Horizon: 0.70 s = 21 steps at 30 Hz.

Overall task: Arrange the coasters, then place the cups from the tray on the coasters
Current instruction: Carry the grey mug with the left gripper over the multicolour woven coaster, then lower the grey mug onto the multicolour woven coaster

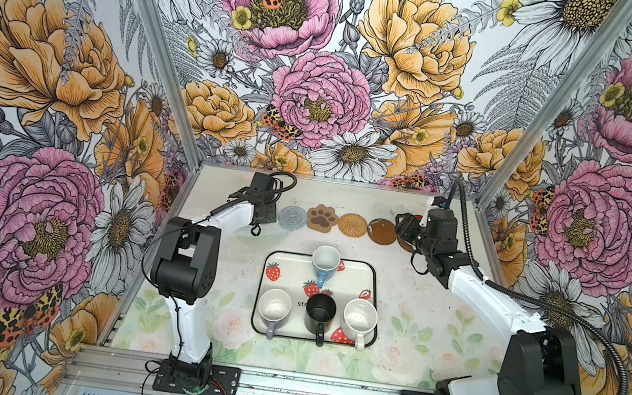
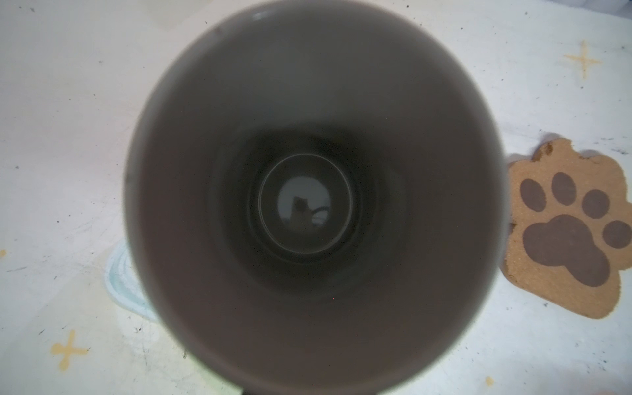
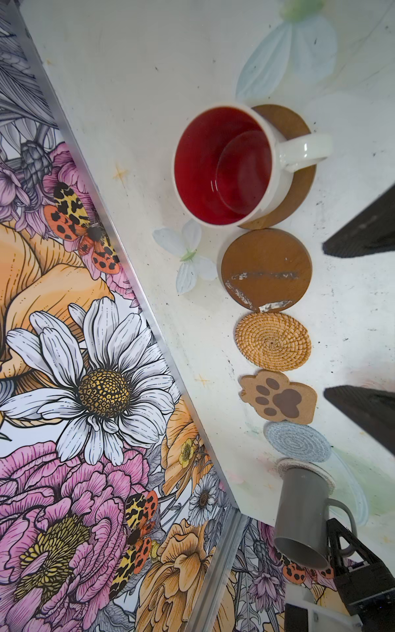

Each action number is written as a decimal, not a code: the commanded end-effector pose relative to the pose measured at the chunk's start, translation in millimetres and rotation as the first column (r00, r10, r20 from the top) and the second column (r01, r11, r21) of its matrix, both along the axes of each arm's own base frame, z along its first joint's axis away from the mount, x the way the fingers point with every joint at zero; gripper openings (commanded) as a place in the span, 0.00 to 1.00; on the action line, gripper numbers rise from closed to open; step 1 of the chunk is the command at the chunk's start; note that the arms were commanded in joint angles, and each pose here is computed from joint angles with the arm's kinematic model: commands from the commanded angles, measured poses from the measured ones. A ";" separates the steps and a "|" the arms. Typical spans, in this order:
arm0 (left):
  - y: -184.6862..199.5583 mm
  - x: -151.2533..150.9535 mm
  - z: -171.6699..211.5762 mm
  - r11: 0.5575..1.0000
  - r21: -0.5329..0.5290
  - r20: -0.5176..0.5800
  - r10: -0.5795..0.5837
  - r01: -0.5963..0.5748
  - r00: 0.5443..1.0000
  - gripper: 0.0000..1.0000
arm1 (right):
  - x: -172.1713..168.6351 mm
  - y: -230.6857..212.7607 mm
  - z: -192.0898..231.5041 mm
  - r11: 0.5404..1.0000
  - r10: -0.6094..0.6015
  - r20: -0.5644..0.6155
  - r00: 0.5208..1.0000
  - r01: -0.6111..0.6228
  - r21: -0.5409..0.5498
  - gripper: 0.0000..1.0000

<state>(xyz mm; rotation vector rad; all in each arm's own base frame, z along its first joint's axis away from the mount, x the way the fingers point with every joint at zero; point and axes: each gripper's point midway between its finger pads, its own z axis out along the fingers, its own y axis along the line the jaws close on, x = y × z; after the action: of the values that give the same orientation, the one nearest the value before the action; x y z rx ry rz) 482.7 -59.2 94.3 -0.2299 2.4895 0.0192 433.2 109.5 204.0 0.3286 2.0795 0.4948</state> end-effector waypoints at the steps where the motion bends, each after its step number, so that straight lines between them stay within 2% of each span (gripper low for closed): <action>1: 3.2 17.6 24.3 1.000 -0.022 0.109 0.010 -0.008 0.994 0.00 | 6.3 -1.6 14.2 1.000 -0.009 0.031 0.999 0.009 0.013 0.62; 21: 6.1 12.9 4.7 1.000 -0.004 0.033 0.021 -0.020 0.999 0.01 | 6.0 -1.5 14.7 1.000 -0.008 0.031 0.999 0.007 0.012 0.62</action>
<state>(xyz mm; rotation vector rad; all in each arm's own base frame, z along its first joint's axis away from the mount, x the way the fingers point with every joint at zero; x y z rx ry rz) 480.9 -58.2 89.5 -0.2334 2.5033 0.0231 433.5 108.4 204.0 0.3310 2.0788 0.4930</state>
